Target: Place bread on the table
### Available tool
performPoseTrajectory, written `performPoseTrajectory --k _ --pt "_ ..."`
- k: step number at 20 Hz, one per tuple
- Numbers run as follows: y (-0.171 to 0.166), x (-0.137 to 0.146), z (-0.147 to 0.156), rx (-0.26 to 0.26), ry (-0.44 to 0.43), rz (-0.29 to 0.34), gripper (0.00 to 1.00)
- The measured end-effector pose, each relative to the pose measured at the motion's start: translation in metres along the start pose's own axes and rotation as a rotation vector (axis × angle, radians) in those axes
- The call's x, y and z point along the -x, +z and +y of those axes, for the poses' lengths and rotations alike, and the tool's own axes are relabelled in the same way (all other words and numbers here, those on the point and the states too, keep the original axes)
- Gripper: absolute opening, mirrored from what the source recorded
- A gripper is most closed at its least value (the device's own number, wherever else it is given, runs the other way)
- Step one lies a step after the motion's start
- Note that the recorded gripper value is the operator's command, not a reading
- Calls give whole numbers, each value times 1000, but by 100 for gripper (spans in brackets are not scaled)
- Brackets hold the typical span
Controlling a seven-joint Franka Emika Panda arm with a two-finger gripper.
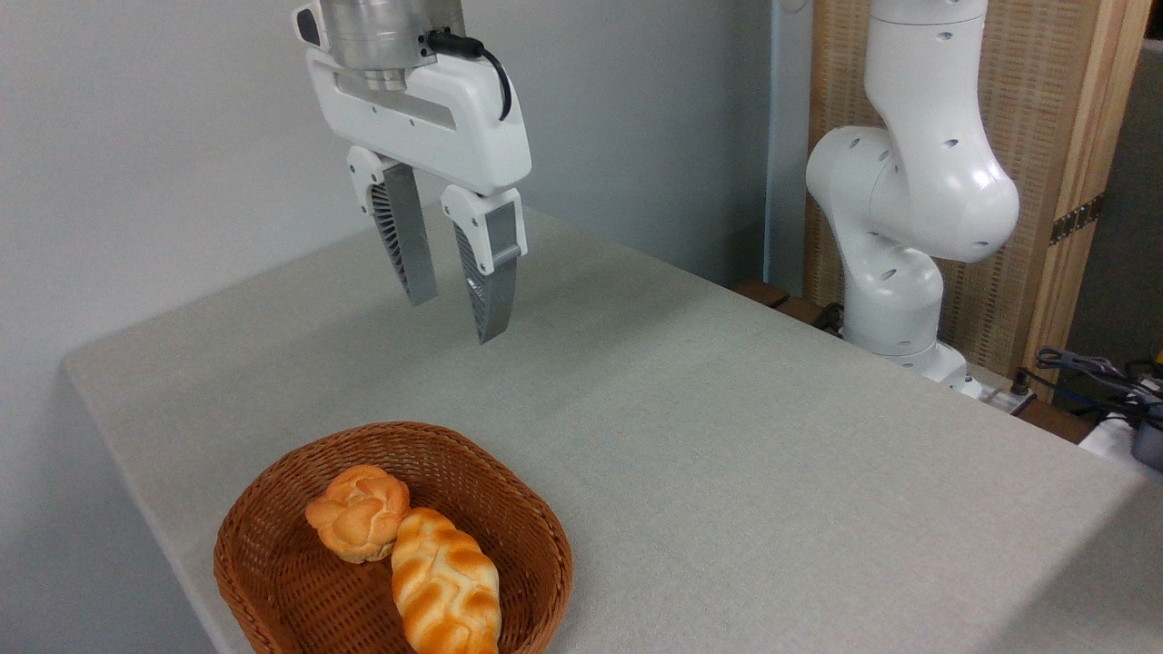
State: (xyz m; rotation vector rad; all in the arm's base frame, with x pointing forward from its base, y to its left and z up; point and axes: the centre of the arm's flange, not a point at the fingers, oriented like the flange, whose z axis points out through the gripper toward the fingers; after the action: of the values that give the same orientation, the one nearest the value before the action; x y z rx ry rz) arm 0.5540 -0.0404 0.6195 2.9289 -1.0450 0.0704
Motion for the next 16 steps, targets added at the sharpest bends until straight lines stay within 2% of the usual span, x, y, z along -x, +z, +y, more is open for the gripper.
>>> performPoseTrajectory --k 4,8,13,16 --pt "4 -11 -6 -31 1 42 100" --pt "15 -23 -2 -29 17 39 100" --pt "37 -45 -20 -90 12 108 100" --pt "68 -57 -32 -131 28 67 100"
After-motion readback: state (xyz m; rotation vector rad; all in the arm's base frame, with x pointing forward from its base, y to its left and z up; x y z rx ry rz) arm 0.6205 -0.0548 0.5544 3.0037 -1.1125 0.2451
